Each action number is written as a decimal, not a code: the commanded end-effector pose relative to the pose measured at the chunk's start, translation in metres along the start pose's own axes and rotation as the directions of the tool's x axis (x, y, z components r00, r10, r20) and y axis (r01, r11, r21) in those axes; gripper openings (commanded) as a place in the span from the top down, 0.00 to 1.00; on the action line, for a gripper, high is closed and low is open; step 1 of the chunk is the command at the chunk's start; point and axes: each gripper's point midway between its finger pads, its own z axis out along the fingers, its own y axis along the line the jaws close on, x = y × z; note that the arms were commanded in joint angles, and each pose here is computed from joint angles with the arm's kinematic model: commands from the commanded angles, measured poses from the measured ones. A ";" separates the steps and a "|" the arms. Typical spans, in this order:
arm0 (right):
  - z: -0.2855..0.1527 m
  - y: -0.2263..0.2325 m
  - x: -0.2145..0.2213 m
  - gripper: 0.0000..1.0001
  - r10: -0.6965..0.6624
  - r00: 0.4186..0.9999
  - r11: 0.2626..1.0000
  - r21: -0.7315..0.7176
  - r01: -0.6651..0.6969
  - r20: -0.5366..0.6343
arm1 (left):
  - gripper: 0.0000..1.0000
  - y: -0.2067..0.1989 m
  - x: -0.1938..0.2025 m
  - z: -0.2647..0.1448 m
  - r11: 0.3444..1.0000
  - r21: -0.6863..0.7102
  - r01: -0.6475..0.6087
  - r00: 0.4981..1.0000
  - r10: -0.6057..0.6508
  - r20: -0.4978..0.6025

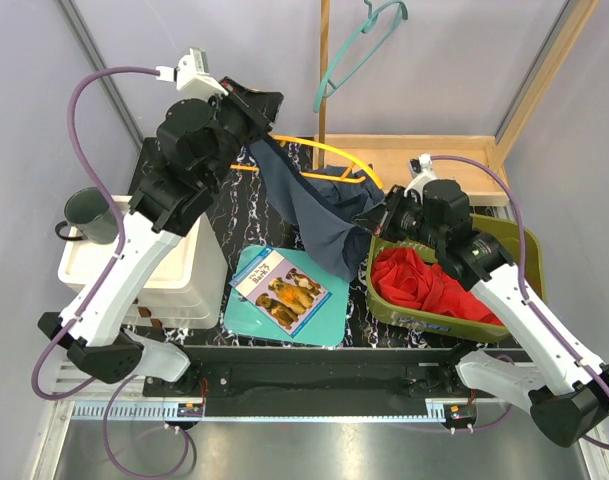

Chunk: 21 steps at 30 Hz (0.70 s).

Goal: Remove the tank top from the hanger

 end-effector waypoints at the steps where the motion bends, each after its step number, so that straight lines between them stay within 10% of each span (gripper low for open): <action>1: -0.001 0.031 -0.021 1.00 -0.039 0.997 0.992 -0.121 0.047 0.067 | 1.00 -0.059 -0.020 -0.008 0.954 0.235 0.184 0.983 -0.183 -0.029; 11: 0.050 0.053 -0.050 1.00 -0.076 0.996 0.982 -0.171 0.084 0.053 | 1.00 -0.075 -0.004 -0.037 0.757 0.383 0.530 0.848 -0.459 -0.267; 21: 0.066 0.058 -0.045 1.00 -0.082 0.997 0.972 -0.220 0.079 -0.005 | 1.00 -0.074 -0.024 -0.066 0.417 0.546 0.727 0.657 -0.653 -0.376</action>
